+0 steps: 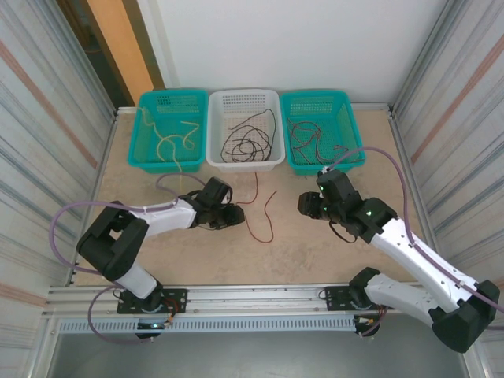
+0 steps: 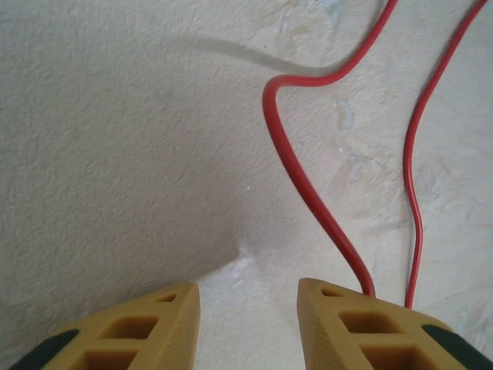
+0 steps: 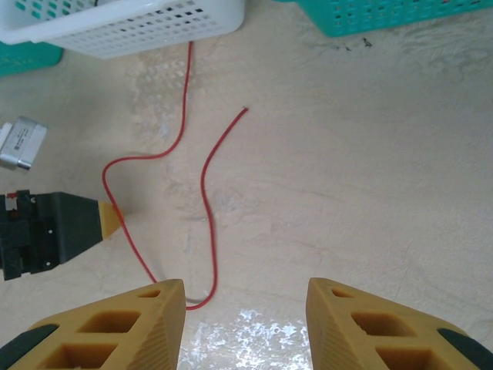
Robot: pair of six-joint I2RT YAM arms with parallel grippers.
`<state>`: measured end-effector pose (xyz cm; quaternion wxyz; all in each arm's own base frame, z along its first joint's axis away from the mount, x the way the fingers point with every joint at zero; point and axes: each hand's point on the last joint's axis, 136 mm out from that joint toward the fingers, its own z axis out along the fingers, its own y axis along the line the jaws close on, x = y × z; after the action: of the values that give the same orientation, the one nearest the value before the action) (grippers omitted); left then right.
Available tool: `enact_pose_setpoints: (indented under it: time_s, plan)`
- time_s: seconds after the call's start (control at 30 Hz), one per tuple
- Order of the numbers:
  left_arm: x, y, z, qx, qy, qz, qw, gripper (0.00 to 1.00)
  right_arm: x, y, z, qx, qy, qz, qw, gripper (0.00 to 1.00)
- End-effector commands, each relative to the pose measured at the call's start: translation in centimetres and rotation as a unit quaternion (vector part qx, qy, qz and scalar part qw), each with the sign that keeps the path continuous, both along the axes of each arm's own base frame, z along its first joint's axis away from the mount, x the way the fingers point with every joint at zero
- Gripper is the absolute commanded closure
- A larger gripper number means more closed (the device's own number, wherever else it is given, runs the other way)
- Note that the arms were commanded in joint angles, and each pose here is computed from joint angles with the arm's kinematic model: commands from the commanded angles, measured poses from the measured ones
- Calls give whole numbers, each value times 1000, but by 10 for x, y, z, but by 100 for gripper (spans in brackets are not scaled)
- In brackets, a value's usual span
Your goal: Untangle the cables
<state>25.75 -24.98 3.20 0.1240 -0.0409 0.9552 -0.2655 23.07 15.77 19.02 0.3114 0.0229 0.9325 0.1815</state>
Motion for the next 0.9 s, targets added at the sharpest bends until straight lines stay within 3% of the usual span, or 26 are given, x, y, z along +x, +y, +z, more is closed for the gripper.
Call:
enact_pose_setpoints:
  time_s: [0.0,0.27,0.53,0.7,0.87]
  plan:
    - [0,-4,21,-27,-16,5,1000,60,7,4,18,11,-20,-11,1000,56]
    - [-7,-19,41,-58,-47,3,997,58,7,5,9,10,-11,-14,1000,55]
    - [0,-25,23,-40,-20,-4,999,66,3,8,14,2,-16,-7,1000,56]
    - [0,-25,19,-38,-20,-4,999,64,2,7,14,5,-18,-9,1000,56]
    - [7,-25,7,-28,-15,-1,1000,77,2,8,15,6,-20,-7,1000,57]
